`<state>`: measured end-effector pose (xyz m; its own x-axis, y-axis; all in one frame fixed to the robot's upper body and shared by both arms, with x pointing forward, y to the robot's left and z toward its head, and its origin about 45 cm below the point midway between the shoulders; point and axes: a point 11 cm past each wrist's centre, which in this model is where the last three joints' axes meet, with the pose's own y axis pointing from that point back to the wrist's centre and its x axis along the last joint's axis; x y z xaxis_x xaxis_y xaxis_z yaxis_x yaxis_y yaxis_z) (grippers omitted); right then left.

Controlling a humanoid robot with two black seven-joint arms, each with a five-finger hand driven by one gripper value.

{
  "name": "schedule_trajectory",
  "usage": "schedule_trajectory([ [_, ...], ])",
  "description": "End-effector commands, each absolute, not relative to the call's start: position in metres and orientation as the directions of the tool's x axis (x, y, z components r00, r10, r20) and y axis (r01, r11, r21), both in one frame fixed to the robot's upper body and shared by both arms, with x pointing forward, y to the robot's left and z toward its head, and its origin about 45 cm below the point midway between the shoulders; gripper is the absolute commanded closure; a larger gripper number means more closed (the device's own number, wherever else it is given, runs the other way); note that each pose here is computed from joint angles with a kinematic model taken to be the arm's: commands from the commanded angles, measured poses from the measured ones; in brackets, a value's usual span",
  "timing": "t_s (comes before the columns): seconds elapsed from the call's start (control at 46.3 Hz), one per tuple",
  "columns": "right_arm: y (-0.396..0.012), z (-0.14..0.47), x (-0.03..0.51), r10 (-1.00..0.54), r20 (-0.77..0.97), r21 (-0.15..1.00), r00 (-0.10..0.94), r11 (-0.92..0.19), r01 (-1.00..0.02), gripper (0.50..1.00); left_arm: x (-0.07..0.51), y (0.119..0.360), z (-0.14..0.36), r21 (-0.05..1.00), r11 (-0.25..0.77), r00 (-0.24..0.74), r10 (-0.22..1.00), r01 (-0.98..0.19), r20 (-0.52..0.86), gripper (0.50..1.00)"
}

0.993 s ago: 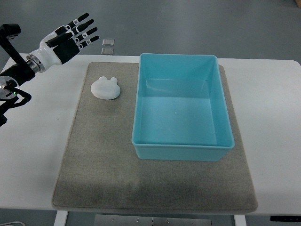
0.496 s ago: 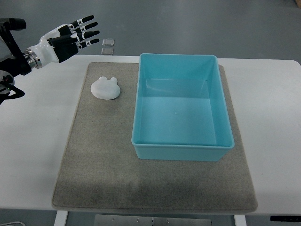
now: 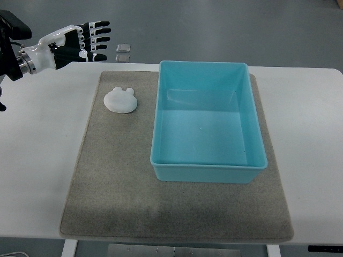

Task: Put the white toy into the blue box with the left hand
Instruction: 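Move the left hand forward toward the white rabbit toy, then lower the left hand fingers down beside the white rabbit toy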

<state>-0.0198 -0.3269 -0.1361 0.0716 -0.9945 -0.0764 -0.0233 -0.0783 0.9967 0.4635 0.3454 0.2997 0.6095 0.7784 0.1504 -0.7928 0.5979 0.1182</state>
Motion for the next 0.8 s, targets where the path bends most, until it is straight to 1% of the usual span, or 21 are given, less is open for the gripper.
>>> schedule_trajectory([
  [0.0, -0.327, -0.136, -0.02, -0.995, -0.076, 0.997, 0.072, -0.078, -0.023, 0.564, 0.461, 0.346, 0.3, 0.131, 0.607, 0.621, 0.761, -0.783, 0.185, 0.501],
  [0.129, -0.327, -0.136, -0.02, -0.995, -0.076, 0.997, 0.072, -0.078, -0.023, 0.564, 0.456, 0.331, 0.299, 0.168, 0.652, 0.672, 0.703, -0.74, 0.232, 0.501],
  [0.173, -0.327, -0.136, -0.02, -0.995, -0.076, 0.997, 0.072, -0.078, -0.023, 0.564, 0.453, 0.326, 0.296, 0.197, 0.664, 0.691, 0.671, -0.722, 0.269, 0.504],
  [0.259, -0.327, -0.136, -0.02, -0.995, -0.076, 0.997, 0.072, -0.078, -0.023, 0.564, 0.453, 0.319, 0.295, 0.226, 0.644, 0.674, 0.63, -0.731, 0.386, 0.504],
  [0.345, -0.327, -0.136, -0.02, -0.995, -0.076, 0.997, 0.072, -0.078, -0.023, 0.564, 0.454, 0.319, 0.293, 0.241, 0.614, 0.643, 0.601, -0.752, 0.475, 0.501],
  [0.54, -0.327, -0.136, -0.02, -0.995, -0.076, 0.997, 0.072, -0.078, -0.023, 0.564, 0.453, 0.319, 0.283, 0.295, 0.586, 0.629, 0.518, -0.754, 0.579, 0.504],
  [0.691, -0.327, -0.136, -0.02, -0.995, -0.076, 0.997, 0.072, -0.078, -0.023, 0.564, 0.45, 0.319, 0.275, 0.354, 0.577, 0.644, 0.436, -0.736, 0.629, 0.504],
  [0.777, -0.327, -0.136, -0.02, -0.995, -0.076, 0.997, 0.072, -0.078, -0.023, 0.564, 0.45, 0.318, 0.274, 0.366, 0.576, 0.645, 0.407, -0.731, 0.646, 0.508],
])
